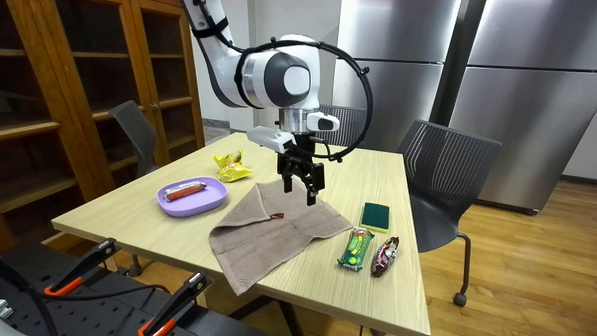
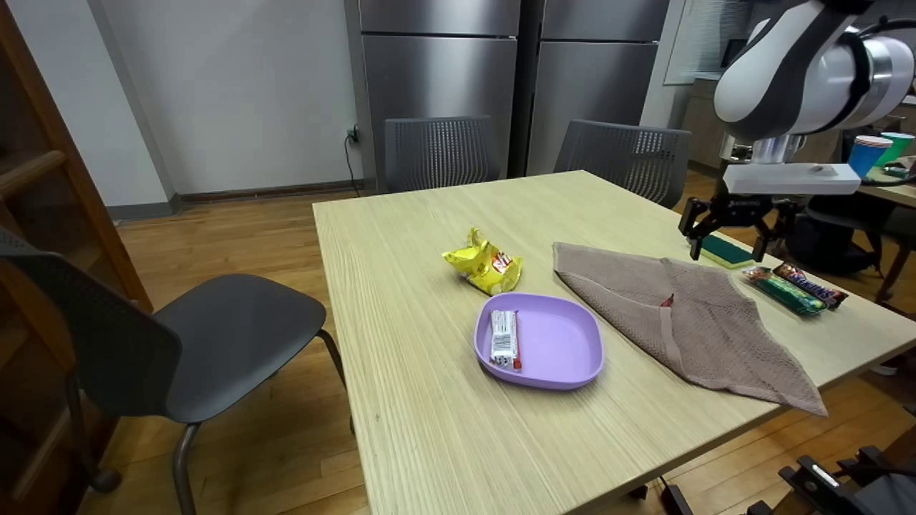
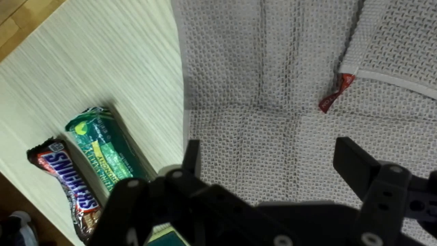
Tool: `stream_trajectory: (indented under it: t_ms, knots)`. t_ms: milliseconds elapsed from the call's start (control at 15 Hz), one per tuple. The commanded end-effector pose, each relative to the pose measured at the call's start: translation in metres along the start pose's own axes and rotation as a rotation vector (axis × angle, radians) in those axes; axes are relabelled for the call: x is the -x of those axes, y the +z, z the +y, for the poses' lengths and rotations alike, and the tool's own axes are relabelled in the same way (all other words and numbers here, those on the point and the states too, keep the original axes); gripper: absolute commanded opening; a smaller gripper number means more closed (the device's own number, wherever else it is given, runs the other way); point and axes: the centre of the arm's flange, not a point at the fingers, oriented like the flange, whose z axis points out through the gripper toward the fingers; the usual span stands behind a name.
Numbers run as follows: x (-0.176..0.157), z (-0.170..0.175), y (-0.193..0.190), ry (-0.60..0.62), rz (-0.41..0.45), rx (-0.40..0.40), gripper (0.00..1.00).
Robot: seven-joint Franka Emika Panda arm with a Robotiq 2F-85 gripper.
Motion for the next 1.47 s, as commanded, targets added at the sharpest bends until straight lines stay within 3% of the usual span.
stream_trajectory:
  t_ms: [0,667,1400]
  knots:
    - [-0.018,0.022,0.007,-0.037,0.018,-0.028,1.00]
    - [-0.044,0.074,0.034,-0.089,0.001,-0.068,1.00]
    - [-0.056,0.106,0.064,-0.046,-0.012,-0.034,1.00]
